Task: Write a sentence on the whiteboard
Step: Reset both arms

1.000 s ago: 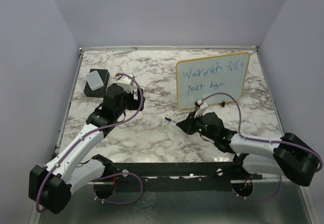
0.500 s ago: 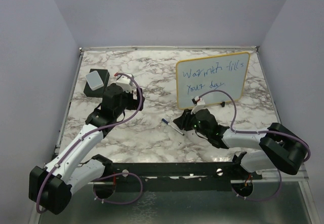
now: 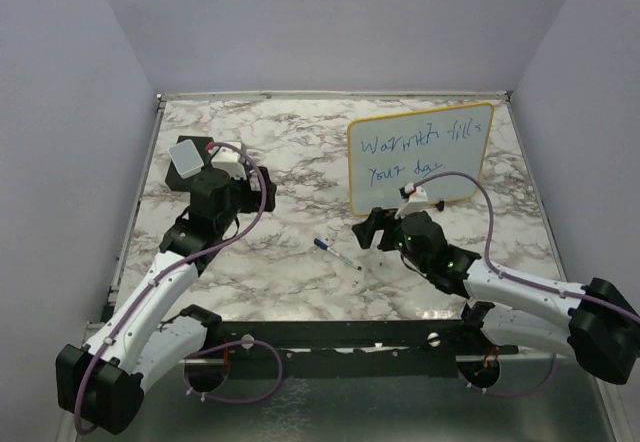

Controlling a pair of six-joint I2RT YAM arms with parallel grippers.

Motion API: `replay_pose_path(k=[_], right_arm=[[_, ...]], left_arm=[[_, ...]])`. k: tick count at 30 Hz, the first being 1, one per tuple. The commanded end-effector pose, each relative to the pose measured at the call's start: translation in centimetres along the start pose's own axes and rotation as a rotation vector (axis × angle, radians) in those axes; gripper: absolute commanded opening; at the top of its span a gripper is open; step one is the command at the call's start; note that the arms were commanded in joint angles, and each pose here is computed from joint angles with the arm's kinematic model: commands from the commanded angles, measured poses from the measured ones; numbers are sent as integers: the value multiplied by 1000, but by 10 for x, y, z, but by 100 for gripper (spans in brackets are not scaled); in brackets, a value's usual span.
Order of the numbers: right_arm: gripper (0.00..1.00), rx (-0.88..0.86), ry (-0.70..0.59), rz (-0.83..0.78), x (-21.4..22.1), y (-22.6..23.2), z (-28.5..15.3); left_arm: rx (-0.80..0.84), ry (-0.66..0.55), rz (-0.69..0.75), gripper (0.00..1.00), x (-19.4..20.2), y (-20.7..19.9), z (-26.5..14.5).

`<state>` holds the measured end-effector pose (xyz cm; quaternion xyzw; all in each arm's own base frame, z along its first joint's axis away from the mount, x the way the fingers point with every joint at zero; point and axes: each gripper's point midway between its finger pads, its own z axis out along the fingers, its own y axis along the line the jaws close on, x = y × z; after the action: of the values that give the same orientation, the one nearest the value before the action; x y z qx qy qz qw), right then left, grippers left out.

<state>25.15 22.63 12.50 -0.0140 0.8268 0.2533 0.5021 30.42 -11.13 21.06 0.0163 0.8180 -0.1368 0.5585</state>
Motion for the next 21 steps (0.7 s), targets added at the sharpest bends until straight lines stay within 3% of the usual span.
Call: replay_pose_path(k=[1,8,13,17,21], right_arm=[[93,246,1,-77,-25,-59,-17],[95,434,-143,-31,-92,-124,-53],[94,568,-297,-32,-145,-138,-85],[91,531,-361,-131,-177,-124,-97],[91,456,-510,-197,-196,-112,-116]], left_arm=[[-151,-95,-70,99,-17,31,-14],[-299,-271,-79,99,-52,60,-52],[-376,-358,-44,99,-79,72,-76],[-418,-364,-21,99,-82,80,-83],[-407,-325,-50,99,-70,78,-75]])
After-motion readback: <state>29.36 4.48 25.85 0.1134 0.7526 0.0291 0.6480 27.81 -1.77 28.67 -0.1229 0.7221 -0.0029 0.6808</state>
